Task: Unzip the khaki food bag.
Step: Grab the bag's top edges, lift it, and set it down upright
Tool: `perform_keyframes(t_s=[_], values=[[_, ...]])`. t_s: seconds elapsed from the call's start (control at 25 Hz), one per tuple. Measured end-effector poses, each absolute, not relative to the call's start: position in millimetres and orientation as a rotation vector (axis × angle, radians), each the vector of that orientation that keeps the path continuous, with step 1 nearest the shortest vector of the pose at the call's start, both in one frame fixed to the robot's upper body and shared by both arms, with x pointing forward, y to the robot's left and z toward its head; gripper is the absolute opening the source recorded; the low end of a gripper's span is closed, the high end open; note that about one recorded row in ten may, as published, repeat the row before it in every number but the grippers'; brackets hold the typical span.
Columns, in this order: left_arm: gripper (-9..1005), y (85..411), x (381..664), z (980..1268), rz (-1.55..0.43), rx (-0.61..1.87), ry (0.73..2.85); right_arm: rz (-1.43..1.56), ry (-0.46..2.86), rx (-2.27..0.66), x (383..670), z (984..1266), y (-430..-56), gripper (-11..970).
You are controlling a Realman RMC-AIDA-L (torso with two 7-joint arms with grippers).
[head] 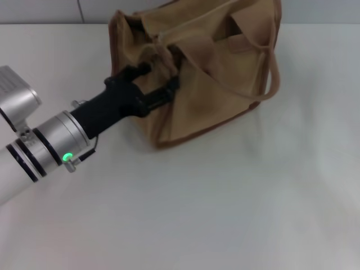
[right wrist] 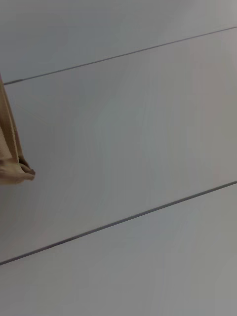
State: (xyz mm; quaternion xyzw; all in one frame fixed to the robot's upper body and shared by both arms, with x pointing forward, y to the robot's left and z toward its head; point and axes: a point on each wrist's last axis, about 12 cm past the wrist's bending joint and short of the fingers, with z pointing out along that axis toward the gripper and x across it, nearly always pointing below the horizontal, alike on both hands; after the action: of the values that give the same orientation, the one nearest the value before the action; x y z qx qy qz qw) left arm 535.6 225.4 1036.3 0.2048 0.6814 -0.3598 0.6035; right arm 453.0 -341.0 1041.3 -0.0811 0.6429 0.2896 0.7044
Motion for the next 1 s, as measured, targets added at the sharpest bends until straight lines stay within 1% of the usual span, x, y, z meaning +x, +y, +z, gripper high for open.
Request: perform_keyframes(t_s=[0.16,0.2,0.44,0.56,0.68,0.92,0.96,1.0], values=[[863,243,536,1038,-0.817,0.432,1.592,0.638,1.438,-0.176,454,1040,-342,794],[862,243,536,1038,-0.817,0.432,1.592,0.638,1.438,-0.176,454,1040,-342,794],[862,252,521,1040,-0.877,0.413,1.543,0.635,1.442,-0.175,454,1040,-342,794],[863,248,514,1037,-0.902,0.408,1.537,0.630,1.442,-0.171,458,1041,-341,794],[863,244,513,1035,-0.900,0.408,1.541,0.631,1.443,-0.166,459,1040,-340,794],[863,224,508,1032,-0.885,0.430,1.499,0.632,1.452,-0.156,460,1038,-338,793],[863,215,509,1031,-0.863,0.437,1.493,0.634,1.455,-0.151,460,1037,-337,792],[862,215,509,1031,-0.863,0.437,1.493,0.634,1.455,-0.151,460,1037,-337,792]])
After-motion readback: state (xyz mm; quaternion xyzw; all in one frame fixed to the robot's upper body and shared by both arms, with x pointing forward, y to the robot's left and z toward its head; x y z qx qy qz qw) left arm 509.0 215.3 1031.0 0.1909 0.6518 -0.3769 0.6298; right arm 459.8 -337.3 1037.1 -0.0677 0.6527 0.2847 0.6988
